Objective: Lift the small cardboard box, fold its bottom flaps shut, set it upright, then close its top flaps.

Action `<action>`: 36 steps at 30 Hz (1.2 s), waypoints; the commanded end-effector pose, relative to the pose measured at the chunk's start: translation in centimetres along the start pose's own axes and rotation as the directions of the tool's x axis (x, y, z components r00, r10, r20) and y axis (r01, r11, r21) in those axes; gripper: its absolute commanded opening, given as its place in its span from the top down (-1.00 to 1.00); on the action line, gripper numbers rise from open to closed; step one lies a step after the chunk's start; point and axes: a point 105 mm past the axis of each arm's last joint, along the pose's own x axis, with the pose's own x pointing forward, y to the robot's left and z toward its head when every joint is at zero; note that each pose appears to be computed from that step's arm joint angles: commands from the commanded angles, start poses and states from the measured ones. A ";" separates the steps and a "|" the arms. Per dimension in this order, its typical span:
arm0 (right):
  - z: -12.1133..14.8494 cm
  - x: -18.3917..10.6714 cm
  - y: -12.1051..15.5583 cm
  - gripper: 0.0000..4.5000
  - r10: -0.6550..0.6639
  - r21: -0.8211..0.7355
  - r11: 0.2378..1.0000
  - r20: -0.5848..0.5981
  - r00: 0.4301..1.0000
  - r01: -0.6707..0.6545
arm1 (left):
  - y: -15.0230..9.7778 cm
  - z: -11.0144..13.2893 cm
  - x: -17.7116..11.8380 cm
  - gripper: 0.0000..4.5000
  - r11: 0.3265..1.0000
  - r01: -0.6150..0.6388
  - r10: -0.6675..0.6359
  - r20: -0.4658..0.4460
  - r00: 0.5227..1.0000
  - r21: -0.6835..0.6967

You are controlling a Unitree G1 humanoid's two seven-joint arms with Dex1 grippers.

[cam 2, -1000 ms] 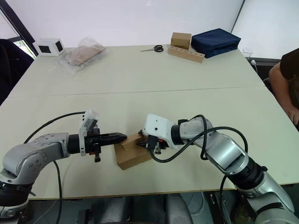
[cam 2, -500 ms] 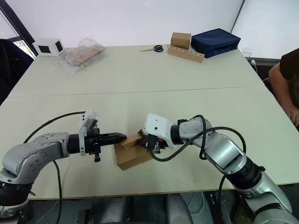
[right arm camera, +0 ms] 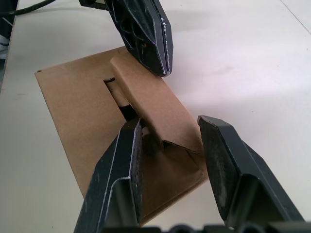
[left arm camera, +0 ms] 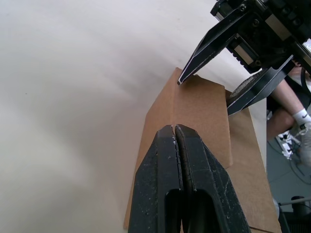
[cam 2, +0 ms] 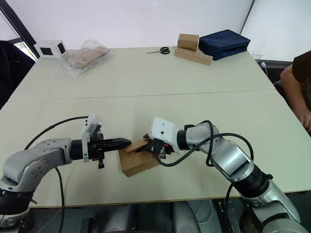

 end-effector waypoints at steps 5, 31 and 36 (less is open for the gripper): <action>2.2 -1.7 0.2 0.20 0.025 0.046 0.998 0.109 0.994 -0.030 | 0.0 0.4 0.3 1.00 0.999 0.002 -0.001 -0.005 1.000 0.047; 0.7 -0.3 0.9 0.20 0.035 0.026 0.999 0.052 0.998 -0.037 | -1.7 1.1 -0.3 1.00 0.996 0.055 -0.052 -0.038 0.998 0.072; 0.6 -0.2 1.0 0.20 0.037 0.028 0.999 0.050 0.998 -0.039 | -1.7 0.5 0.2 1.00 0.996 0.041 -0.038 -0.044 0.998 0.074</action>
